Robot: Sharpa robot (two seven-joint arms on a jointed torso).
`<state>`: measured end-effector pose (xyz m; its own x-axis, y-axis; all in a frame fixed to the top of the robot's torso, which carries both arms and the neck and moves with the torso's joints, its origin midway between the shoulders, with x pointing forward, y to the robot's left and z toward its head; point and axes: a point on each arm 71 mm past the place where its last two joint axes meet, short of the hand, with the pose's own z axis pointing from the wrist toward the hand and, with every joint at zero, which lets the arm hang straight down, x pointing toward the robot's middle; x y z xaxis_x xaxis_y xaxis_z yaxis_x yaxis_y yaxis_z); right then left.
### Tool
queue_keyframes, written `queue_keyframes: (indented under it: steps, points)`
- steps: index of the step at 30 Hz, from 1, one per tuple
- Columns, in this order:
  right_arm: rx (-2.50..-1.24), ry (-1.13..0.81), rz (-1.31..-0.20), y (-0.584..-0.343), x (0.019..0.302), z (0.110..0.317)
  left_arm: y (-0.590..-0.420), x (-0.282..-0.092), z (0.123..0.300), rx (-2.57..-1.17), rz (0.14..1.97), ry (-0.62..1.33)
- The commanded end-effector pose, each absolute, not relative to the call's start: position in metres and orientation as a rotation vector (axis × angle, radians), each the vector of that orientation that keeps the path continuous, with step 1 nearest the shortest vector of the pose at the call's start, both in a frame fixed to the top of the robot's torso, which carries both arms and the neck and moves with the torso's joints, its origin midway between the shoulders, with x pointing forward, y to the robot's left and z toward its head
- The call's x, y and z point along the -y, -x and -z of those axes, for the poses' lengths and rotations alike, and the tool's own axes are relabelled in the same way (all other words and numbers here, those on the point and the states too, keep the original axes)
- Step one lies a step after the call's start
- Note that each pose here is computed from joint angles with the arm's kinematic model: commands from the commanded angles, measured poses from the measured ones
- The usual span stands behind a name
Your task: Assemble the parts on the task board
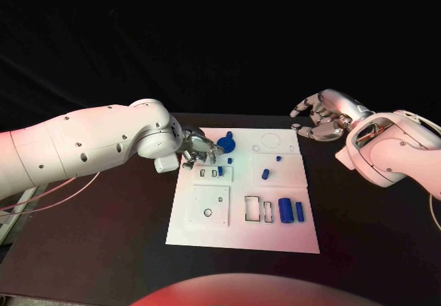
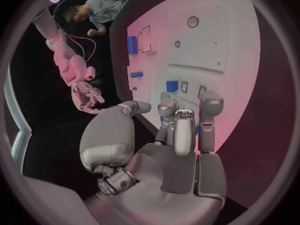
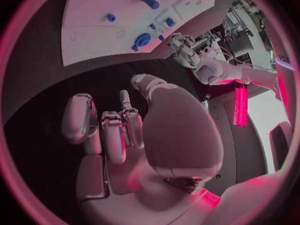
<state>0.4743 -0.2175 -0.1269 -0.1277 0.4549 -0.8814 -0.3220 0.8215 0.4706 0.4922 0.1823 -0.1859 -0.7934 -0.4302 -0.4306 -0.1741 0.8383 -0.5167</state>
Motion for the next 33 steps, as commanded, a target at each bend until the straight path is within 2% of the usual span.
queue_keyframes:
  steps: [1,33]
  points:
    - [-1.577,-0.107,-0.661,-0.4745,0.2179,0.1277,-0.4903,-0.1775,0.1872,-2.498,0.642,0.448]
    - [-1.588,-0.117,-0.649,-0.4757,0.2196,0.1304,-0.4925,-0.1726,0.1937,-2.556,0.478,0.304]
